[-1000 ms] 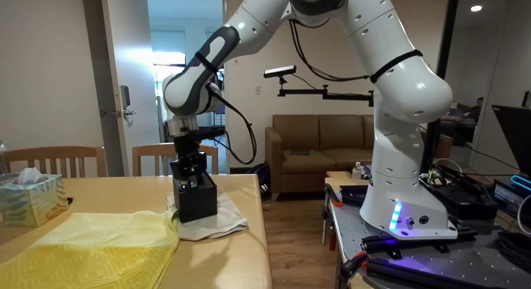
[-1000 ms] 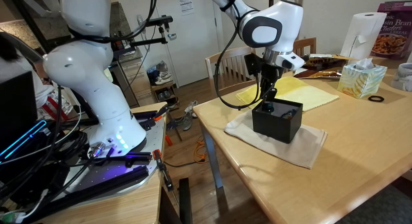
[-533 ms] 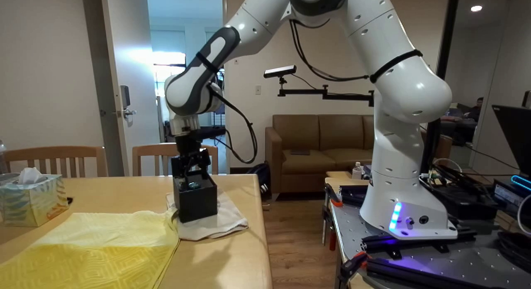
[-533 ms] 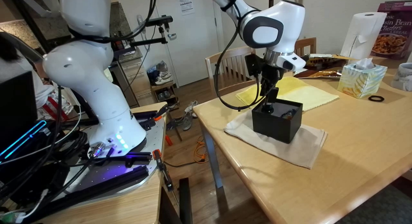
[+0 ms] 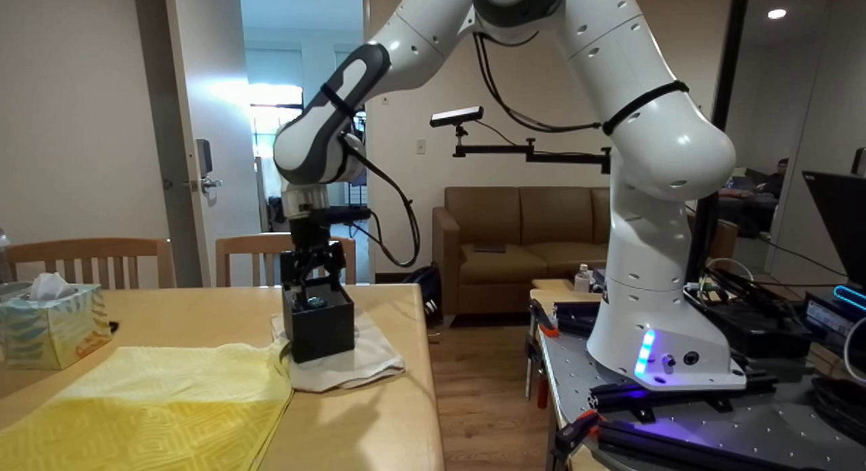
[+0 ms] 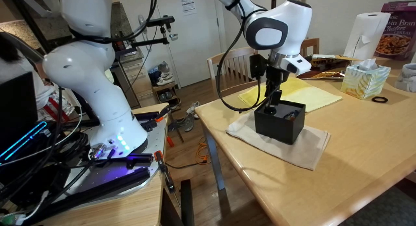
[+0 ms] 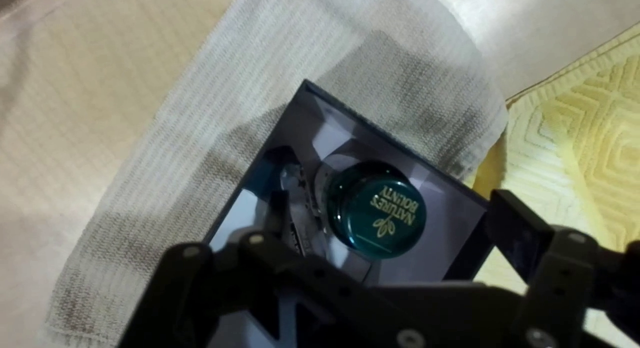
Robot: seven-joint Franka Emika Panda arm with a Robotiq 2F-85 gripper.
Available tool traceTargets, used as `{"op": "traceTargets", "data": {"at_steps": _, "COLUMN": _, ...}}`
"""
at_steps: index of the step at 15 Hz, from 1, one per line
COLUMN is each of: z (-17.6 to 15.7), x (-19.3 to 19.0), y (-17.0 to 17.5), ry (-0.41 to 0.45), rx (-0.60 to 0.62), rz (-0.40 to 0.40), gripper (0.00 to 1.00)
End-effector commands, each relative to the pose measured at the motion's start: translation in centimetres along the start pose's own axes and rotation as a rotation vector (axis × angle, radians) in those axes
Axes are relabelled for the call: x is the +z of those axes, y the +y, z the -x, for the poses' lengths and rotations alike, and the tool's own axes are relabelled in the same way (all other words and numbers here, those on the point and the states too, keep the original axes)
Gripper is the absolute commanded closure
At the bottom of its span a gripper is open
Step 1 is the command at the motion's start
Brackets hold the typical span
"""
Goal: Pick up the bottle in the black box and place it on the table
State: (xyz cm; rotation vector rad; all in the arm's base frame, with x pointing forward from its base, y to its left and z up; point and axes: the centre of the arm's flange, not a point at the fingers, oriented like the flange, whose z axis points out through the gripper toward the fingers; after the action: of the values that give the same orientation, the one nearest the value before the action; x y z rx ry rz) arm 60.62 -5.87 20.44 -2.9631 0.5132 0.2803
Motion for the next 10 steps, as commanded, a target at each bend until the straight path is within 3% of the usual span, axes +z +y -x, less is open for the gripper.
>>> {"op": "traceTargets", "data": {"at_steps": 1, "z": -0.6, "x": 0.1, "y": 0.5, "ry": -0.001, "rx": 0.059, "rz": -0.065, "gripper": 0.00}}
{"op": "traceTargets", "data": {"at_steps": 7, "z": -0.7, "x": 1.5, "y": 0.9, "ry": -0.003, "rx": 0.100, "rz": -0.071, "gripper": 0.00}}
{"op": "traceTargets", "data": {"at_steps": 10, "z": -0.9, "x": 2.3, "y": 1.1, "ry": 0.067, "rx": 0.085, "rz": -0.061, "gripper": 0.00}}
